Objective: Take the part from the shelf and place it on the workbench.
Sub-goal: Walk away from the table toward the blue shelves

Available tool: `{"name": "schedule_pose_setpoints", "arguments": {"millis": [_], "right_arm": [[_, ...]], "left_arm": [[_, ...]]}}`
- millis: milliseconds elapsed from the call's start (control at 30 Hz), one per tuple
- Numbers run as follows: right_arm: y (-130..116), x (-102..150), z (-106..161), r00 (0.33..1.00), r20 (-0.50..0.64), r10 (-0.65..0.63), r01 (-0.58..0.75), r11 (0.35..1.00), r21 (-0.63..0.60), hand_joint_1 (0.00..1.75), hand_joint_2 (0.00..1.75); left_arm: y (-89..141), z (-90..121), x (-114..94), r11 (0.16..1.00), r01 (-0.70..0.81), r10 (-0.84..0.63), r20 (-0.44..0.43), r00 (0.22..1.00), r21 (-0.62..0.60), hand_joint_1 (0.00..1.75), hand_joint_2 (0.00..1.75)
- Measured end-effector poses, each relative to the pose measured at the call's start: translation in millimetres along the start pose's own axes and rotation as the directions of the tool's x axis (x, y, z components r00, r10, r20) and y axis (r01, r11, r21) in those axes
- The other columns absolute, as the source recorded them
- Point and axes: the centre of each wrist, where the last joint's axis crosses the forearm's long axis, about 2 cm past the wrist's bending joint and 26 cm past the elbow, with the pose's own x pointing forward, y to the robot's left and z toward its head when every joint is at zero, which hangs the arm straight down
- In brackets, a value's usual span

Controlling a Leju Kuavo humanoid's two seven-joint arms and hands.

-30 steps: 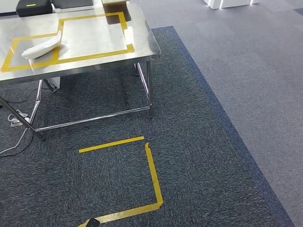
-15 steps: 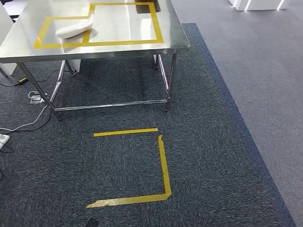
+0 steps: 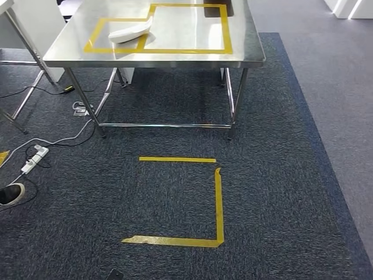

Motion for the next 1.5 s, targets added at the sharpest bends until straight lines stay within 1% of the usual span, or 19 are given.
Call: {"name": "schedule_pose_setpoints", "arguments": {"millis": [333, 467, 800, 1033, 1133, 1267, 1400, 1500], "right_arm": [[-1.2, 3.2, -0.2, 1.000, 0.006, 0.006, -0.006, 1.000, -0.001, 0.00, 0.00], [-0.4, 1.2, -0.1, 1.000, 0.002, 0.012, -0.012, 1.000, 0.003, 0.00, 0.00], [0.1, 0.6, 0.0, 1.000, -0.001, 0.018, -0.018, 1.000, 0.004, 0.00, 0.00], [0.1, -4.9, 0.3, 0.997, -0.039, 0.071, -0.071, 0.997, 0.007, 0.00, 0.00], [-3.7, -5.5, 0.3, 0.992, -0.052, 0.114, -0.114, 0.994, 0.003, 0.00, 0.00], [-16.4, -10.2, 0.7, 0.985, -0.076, 0.154, -0.156, 0.988, -0.016, 0.00, 0.00], [-30.9, -15.6, 1.5, 0.983, -0.092, 0.156, -0.160, 0.986, -0.041, 0.00, 0.00], [-35.6, -21.8, 2.3, 0.985, -0.105, 0.138, -0.144, 0.988, -0.050, 0.00, 0.00]], "left_arm": [[0.2, 0.5, -3.1, 1.000, 0.009, -0.009, -0.006, 1.000, -0.003, 0.00, 0.00], [0.5, -0.1, -0.8, 1.000, 0.008, -0.008, -0.004, 1.000, -0.002, 0.00, 0.00], [-0.6, 0.7, -2.3, 1.000, 0.016, -0.017, -0.013, 1.000, -0.005, 0.00, 0.00], [-3.9, 2.6, -4.0, 1.000, 0.000, -0.001, -0.024, 1.000, -0.030, 0.00, 0.00], [-7.6, 4.4, -4.5, 0.999, -0.010, 0.009, -0.028, 1.000, -0.045, 0.00, 0.00], [-17.1, 7.6, 3.9, 0.998, -0.020, 0.019, -0.019, 1.000, -0.063, 0.00, 0.00], [-27.0, 12.7, 6.4, 0.997, -0.007, 0.005, -0.026, 1.000, -0.074, 0.00, 0.00], [-30.5, 14.0, 9.8, 0.997, -0.008, 0.006, -0.022, 1.000, -0.079, 0.00, 0.00]]}}
